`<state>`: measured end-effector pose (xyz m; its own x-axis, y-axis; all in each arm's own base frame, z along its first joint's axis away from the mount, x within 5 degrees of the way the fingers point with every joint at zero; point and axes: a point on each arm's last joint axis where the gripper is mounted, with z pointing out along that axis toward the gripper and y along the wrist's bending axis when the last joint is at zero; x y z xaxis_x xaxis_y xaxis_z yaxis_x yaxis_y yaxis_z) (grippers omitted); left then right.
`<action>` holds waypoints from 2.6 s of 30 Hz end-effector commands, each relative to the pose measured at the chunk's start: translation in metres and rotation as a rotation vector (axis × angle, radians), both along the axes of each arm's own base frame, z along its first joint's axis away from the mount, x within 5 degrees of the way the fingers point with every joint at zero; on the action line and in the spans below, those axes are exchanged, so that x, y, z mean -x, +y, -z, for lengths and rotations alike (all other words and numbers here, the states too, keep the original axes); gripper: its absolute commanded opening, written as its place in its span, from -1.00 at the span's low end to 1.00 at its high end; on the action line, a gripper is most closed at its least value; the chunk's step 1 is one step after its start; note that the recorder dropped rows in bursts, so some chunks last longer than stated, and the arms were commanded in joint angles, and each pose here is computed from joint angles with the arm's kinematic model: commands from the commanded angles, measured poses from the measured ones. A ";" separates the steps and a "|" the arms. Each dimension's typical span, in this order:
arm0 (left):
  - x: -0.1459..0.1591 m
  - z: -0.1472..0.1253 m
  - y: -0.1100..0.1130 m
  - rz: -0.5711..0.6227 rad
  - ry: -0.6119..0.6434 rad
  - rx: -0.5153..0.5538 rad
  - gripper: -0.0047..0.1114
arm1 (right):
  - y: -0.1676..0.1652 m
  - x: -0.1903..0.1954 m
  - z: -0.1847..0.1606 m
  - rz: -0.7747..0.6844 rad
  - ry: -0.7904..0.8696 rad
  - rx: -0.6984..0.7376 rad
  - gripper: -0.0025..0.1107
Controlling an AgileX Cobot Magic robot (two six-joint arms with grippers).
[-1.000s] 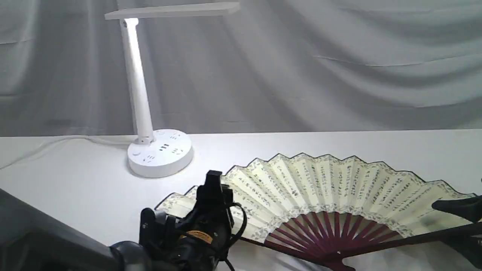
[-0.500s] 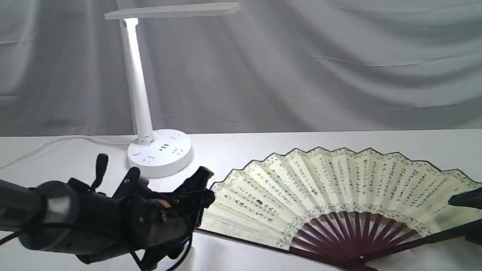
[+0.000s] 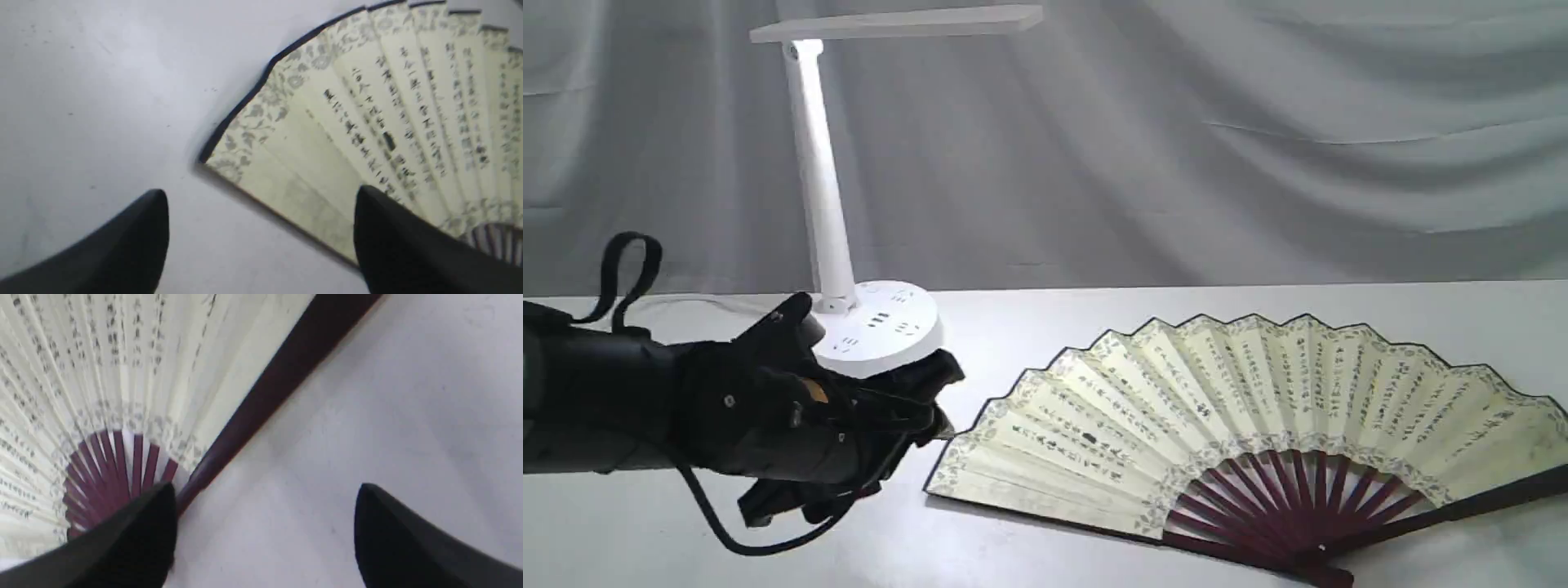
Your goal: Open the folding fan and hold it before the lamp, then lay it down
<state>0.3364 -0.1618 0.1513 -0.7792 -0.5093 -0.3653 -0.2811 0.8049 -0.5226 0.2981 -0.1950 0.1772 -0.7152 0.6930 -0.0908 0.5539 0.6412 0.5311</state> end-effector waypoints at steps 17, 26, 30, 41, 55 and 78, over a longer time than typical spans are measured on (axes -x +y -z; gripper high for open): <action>0.015 -0.027 0.019 0.522 0.307 -0.465 -0.92 | 0.123 0.008 -0.104 -0.453 -0.028 0.335 -0.10; 0.023 -0.026 0.021 0.598 0.378 -0.488 -0.92 | 0.124 0.051 -0.106 -0.432 0.055 0.462 -0.58; 0.022 -0.026 0.020 0.597 0.366 -0.477 -0.92 | 0.124 0.063 -0.108 -0.414 0.014 0.545 -0.77; 0.013 -0.064 0.073 0.468 0.301 -0.355 -0.92 | 0.136 0.055 -0.105 -0.475 -0.168 0.564 -0.92; 0.031 -0.106 0.130 0.449 0.310 -0.546 -0.92 | 0.142 0.043 -0.095 -0.441 -0.133 0.591 -0.92; 0.037 -0.104 0.166 0.388 0.368 -0.436 -0.92 | 0.139 0.039 -0.074 -0.514 -0.018 0.557 -0.96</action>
